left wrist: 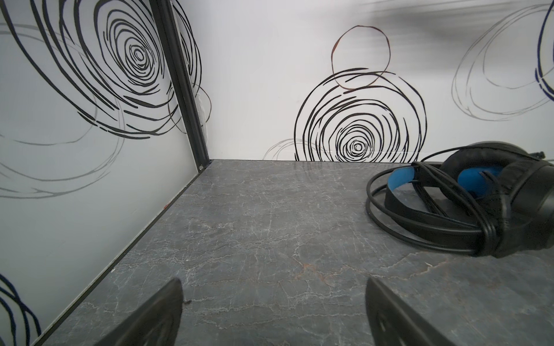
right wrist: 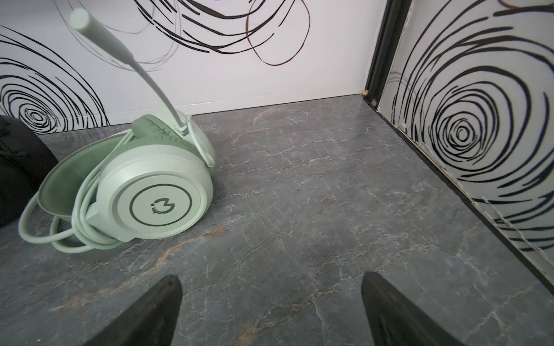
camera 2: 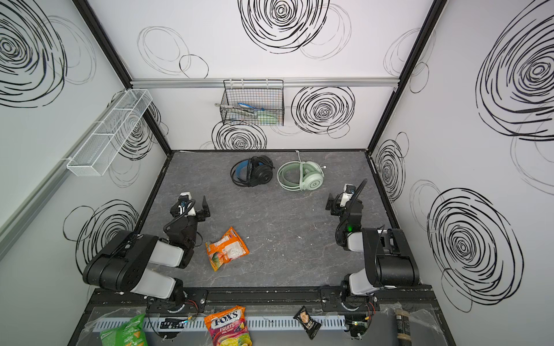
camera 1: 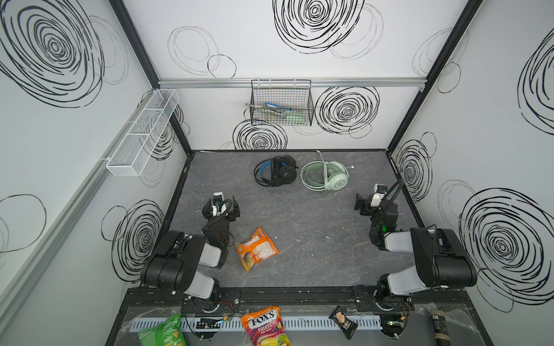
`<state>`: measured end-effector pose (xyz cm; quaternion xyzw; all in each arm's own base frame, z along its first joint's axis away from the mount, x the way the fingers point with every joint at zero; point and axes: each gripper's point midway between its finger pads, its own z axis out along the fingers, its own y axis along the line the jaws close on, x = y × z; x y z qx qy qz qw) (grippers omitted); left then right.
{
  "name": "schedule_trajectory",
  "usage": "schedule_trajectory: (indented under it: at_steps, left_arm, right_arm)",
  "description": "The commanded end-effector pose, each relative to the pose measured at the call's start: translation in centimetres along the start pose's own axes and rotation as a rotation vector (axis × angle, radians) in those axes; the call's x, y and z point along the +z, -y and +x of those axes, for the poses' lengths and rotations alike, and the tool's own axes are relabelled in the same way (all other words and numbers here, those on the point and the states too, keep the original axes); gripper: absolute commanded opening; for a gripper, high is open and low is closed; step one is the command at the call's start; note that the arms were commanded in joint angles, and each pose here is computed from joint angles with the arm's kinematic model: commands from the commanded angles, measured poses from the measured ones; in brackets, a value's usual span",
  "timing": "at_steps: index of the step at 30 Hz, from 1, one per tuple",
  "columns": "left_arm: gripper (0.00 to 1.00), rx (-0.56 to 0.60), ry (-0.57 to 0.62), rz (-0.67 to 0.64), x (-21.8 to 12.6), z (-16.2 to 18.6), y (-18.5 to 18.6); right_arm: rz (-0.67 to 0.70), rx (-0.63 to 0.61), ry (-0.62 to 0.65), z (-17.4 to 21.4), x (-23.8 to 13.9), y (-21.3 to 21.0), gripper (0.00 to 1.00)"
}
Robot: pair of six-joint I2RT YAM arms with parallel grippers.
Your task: Wrap the headphones
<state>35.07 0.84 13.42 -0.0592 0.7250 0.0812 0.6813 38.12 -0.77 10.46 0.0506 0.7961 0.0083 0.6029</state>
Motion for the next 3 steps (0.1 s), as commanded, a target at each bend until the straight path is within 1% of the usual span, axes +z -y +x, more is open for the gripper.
schedule_trajectory:
  at_steps: [1,3]
  left_arm:
    - [0.96,-0.038,0.075,0.008,0.41,-2.09,0.02]
    - [0.96,-0.041,0.077,0.007,0.38,-2.14,-0.01]
  right_arm:
    - [-0.047,-0.019,0.063,-0.96,-0.53,-0.76,0.97]
    - [-0.077,-0.024,0.051,-0.82,-0.44,-1.17,0.97]
